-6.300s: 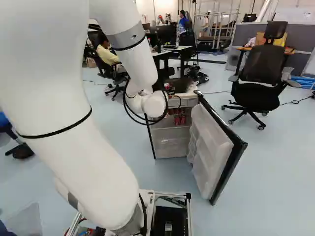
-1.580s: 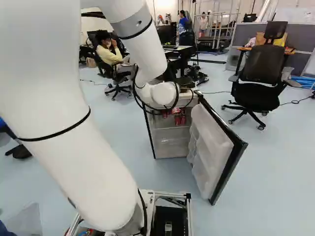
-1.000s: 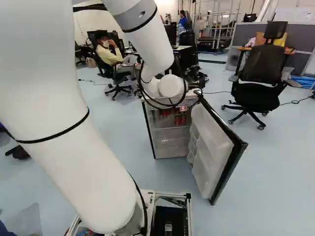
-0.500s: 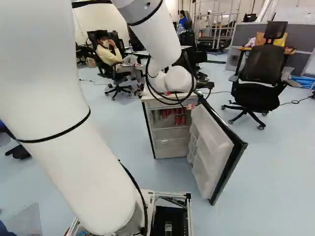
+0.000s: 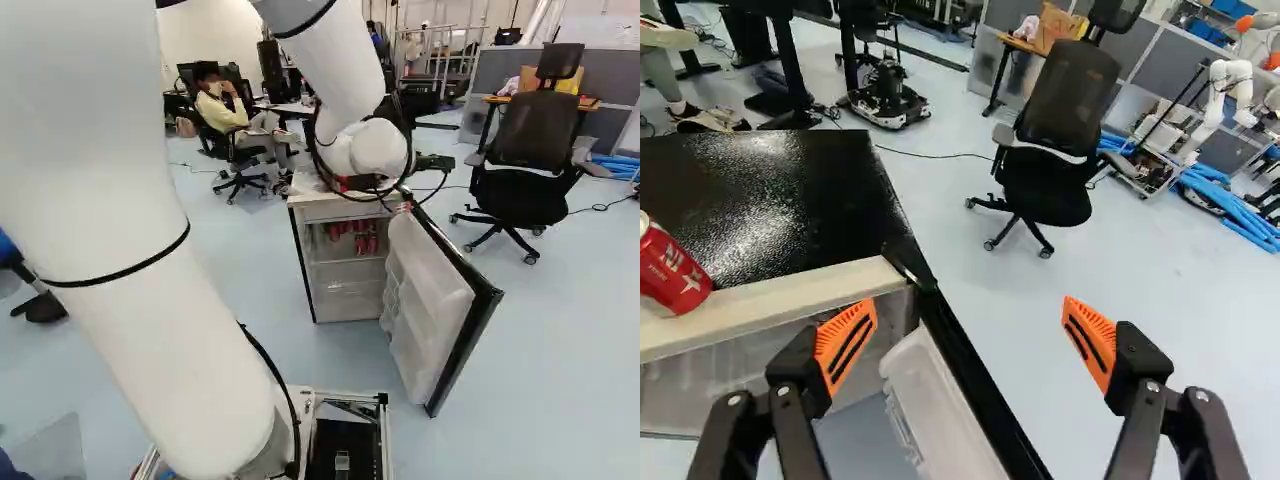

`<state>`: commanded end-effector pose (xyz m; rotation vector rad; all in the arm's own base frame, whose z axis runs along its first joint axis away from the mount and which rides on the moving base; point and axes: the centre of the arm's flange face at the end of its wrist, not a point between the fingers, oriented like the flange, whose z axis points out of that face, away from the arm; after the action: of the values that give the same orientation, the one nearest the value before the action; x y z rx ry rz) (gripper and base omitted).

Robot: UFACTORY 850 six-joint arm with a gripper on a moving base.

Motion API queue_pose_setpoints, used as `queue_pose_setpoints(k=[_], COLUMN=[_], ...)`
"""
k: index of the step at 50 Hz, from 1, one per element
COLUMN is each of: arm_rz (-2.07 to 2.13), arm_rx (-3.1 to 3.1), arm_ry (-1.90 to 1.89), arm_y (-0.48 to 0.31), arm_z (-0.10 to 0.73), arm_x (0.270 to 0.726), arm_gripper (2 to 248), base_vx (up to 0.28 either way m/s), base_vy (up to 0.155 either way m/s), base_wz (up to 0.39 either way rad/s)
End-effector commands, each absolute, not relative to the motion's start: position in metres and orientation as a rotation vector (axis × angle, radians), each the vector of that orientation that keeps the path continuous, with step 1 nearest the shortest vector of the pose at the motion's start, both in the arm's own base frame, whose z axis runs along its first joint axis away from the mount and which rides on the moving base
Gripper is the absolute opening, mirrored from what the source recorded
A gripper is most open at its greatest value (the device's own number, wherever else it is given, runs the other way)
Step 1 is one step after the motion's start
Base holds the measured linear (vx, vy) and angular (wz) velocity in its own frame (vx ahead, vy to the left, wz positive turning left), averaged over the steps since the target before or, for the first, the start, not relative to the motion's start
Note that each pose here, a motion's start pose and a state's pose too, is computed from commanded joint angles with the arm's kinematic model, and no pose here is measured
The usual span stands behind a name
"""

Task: Grab a drink from the fridge

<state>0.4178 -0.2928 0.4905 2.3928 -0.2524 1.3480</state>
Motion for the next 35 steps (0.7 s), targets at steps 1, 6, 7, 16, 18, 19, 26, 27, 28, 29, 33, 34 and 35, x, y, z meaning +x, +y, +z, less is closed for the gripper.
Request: queue_pose_setpoints(k=[1, 6, 7, 16, 18, 19, 26, 27, 28, 29, 33, 34, 35], arm_rz=[1.347, 1.339, 1.337, 1.307, 1.298, 1.293, 1.255, 1.250, 1.244, 1.238, 1.215, 1.208, 1.203], arm_rx=[2.391, 2.384, 2.383, 2.382, 2.384, 2.385, 2.396, 2.398, 2.400, 2.402, 2.410, 2.413, 2.414], arm_ry=[-0.258, -0.292, -0.299, -0.374, -0.392, -0.401, -0.466, -0.475, -0.484, -0.494, -0.531, -0.542, -0.549], arm_y=[-0.294, -0.302, -0.304, -0.318, -0.321, -0.323, -0.334, -0.336, -0.337, -0.339, -0.345, -0.347, -0.348], arm_z=[0.491, 0.496, 0.497, 0.503, 0.505, 0.505, 0.509, 0.510, 0.510, 0.511, 0.513, 0.514, 0.514], arm_x=[0.418, 0.419, 0.419, 0.420, 0.420, 0.420, 0.422, 0.422, 0.422, 0.423, 0.424, 0.424, 0.424], arm_gripper=[247, 247, 247, 247, 247, 247, 247, 247, 247, 247, 247, 247, 247], base_vx=[0.000, 0.000, 0.000, 0.000, 0.000, 0.000, 0.000, 0.000, 0.000, 0.000, 0.000, 0.000, 0.000], base_vy=[0.000, 0.000, 0.000, 0.000, 0.000, 0.000, 0.000, 0.000, 0.000, 0.000, 0.000, 0.000, 0.000], base_wz=[0.000, 0.000, 0.000, 0.000, 0.000, 0.000, 0.000, 0.000, 0.000, 0.000, 0.000, 0.000, 0.000])
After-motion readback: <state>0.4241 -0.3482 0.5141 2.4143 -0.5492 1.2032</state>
